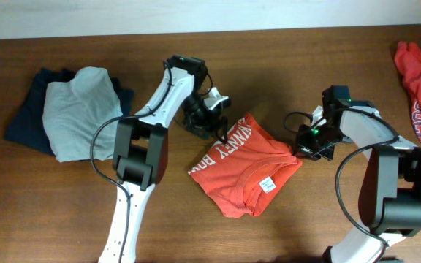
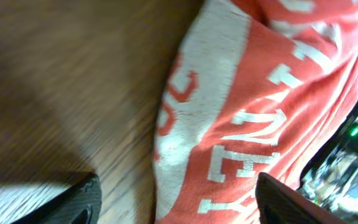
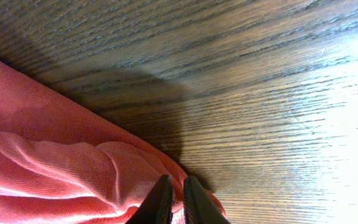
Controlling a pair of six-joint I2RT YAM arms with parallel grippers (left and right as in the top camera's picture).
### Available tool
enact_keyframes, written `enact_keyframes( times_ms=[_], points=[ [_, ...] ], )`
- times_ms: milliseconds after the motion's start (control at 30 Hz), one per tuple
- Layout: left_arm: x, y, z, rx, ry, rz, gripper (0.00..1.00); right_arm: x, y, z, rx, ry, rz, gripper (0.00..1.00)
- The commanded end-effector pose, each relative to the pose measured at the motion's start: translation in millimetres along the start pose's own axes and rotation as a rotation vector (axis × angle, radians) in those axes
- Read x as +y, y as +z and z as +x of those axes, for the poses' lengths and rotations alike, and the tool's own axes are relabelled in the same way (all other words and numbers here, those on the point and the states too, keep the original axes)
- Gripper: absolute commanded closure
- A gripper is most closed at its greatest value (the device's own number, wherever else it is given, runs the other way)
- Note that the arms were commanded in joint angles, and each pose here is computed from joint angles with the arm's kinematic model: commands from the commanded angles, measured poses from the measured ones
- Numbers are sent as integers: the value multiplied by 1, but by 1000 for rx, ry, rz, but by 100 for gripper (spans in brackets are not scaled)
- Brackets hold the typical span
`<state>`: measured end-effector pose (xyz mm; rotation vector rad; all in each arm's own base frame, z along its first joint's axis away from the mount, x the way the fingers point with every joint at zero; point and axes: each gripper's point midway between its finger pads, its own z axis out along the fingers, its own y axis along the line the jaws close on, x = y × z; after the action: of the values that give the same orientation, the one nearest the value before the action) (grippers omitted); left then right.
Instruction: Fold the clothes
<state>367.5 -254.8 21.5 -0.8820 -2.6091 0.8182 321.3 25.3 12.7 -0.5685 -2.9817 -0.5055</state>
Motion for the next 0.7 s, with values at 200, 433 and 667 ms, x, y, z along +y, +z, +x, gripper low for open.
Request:
enact_keyframes(
  times_ms=[200, 433, 667],
  points=[
    [-34, 51, 18, 181, 381, -11, 23, 3, -2, -3, -2, -13, -12, 87],
    [-82, 72, 20, 187, 489, 104, 27, 6, -2, -3, 2, -13, -26, 87],
    [-98, 76, 20, 178, 438, 152, 44, 5, -2, -1, 9, -8, -27, 87]
  ],
)
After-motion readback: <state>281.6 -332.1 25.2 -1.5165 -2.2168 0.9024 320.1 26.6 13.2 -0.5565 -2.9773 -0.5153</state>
